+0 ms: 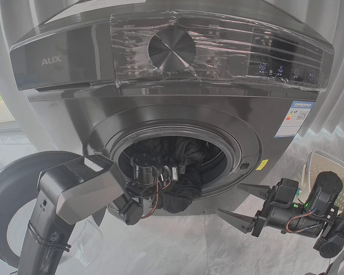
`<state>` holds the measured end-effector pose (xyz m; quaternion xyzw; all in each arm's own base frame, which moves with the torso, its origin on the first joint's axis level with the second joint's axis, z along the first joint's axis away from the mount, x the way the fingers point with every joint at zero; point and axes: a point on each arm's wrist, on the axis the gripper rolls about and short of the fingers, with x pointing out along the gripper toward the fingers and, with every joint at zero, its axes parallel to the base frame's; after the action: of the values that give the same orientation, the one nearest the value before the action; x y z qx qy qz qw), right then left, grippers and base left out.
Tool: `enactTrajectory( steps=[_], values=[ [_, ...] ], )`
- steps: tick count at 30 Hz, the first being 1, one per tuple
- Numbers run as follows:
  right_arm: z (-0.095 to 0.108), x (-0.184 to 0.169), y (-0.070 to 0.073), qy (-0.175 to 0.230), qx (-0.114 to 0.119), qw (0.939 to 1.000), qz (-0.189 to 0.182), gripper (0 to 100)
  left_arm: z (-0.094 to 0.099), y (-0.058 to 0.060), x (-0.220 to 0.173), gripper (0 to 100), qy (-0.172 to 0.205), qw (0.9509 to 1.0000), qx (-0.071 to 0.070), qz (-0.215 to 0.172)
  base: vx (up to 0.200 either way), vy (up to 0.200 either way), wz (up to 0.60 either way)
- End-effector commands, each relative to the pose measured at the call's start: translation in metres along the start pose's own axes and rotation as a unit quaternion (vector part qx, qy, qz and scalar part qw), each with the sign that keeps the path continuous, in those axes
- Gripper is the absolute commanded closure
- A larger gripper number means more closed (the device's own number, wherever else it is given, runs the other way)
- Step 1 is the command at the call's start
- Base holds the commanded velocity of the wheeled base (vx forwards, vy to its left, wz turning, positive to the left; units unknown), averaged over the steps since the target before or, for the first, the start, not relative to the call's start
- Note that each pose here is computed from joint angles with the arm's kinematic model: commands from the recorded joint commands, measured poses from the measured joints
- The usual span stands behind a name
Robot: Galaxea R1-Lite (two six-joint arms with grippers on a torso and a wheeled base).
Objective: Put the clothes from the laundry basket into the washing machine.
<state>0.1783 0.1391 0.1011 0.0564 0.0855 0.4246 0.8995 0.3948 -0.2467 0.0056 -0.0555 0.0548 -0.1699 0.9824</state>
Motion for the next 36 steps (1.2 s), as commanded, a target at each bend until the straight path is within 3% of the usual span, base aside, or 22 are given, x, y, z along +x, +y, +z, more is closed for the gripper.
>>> enactTrajectory(
  steps=[1,9,12,17,32,33,36],
  values=[
    [0.000,0.001,0.000,0.001,0.000,1.0000,0.001,0,-0.001,0.004,-0.009,0,0.023,0.9996,0.019,0.004,0.000,0.000,0.00],
    [0.000,0.001,0.000,0.001,0.000,1.0000,0.001,0,0.003,0.000,-0.018,0,0.029,0.9994,0.020,-0.003,0.000,0.000,0.00],
    [0.000,0.001,0.001,0.000,0.000,1.0000,0.003,0,-0.004,-0.013,-0.032,0,0.047,0.9981,0.021,-0.034,0.000,0.000,0.00],
    [0.000,0.001,0.001,0.000,0.000,1.0000,0.003,0,-0.019,-0.023,-0.039,0,0.071,0.9956,0.024,-0.055,0.000,0.000,0.00],
    [0.000,0.001,0.002,0.001,0.000,1.0000,0.005,0,-0.052,-0.021,-0.029,0,0.081,0.9948,0.027,-0.056,0.000,0.000,0.00],
    [0.000,0.001,0.002,0.001,-0.001,1.0000,0.005,0,-0.052,-0.022,-0.028,100,0.079,0.9949,0.027,-0.056,0.000,0.000,0.00],
    [0.000,0.001,0.003,0.000,-0.001,1.0000,0.008,0,-0.052,-0.022,-0.024,100,0.074,0.9953,0.026,-0.056,0.000,0.000,0.00]
  ],
)
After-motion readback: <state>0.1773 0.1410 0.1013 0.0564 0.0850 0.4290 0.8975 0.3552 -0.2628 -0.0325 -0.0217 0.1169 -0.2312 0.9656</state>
